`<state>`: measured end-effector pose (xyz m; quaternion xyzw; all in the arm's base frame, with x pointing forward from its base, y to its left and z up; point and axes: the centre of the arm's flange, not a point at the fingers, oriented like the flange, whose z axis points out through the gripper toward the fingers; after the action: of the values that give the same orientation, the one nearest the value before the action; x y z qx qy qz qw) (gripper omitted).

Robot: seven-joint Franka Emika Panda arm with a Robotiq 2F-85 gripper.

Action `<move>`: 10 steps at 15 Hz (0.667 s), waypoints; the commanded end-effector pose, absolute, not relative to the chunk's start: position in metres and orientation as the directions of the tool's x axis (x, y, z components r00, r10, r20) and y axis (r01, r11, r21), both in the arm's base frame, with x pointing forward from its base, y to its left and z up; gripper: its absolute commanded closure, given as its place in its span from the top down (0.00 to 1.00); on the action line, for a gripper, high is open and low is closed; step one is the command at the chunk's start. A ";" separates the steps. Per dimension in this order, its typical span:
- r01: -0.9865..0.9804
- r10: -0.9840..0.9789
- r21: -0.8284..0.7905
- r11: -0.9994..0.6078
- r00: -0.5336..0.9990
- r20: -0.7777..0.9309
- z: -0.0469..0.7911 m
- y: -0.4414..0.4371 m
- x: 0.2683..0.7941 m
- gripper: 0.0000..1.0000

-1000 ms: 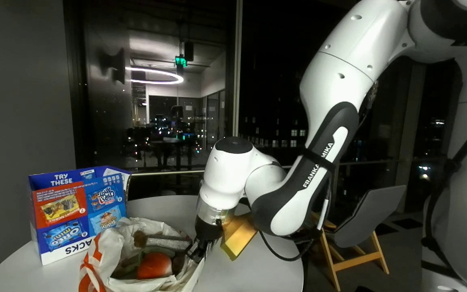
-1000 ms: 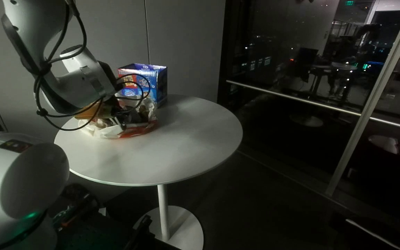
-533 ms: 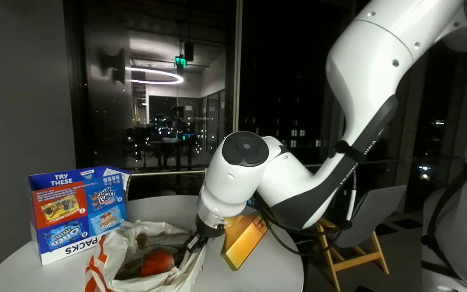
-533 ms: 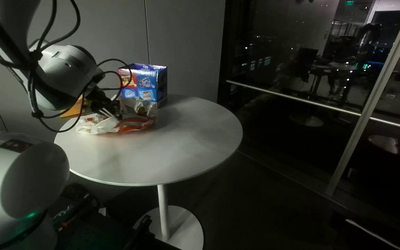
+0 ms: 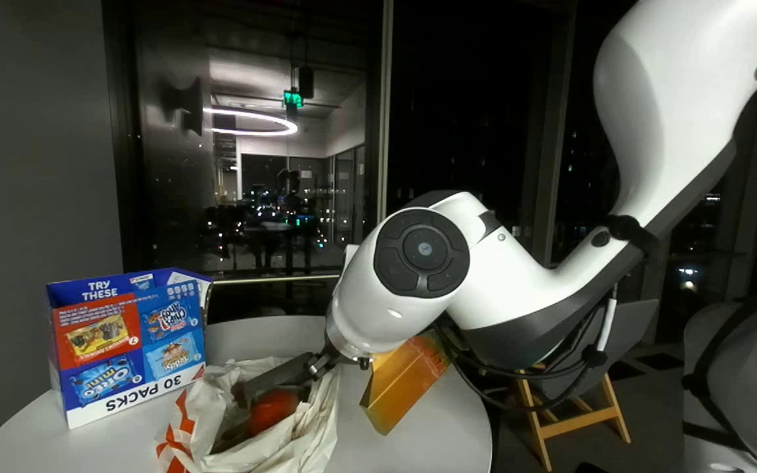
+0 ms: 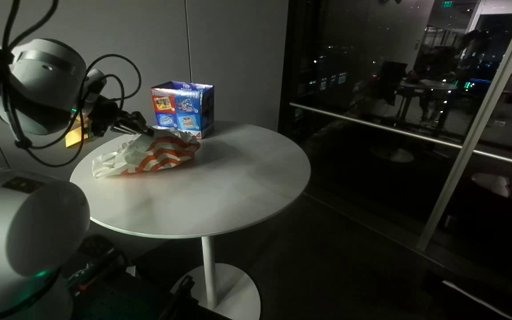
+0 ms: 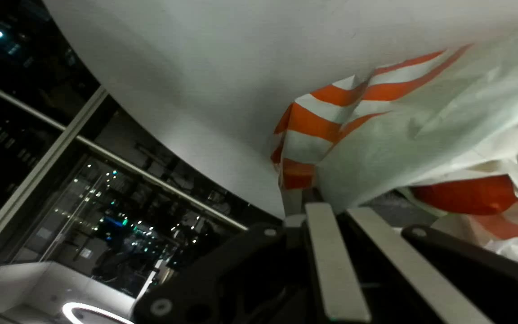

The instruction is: Put the objects on the table inside the bag

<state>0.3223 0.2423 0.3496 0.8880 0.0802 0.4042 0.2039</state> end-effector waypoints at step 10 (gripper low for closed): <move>0.060 0.344 0.442 -0.895 0.724 0.598 0.335 0.217 0.338 0.24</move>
<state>0.3375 0.2166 0.3346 0.9068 0.1123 0.3538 0.1997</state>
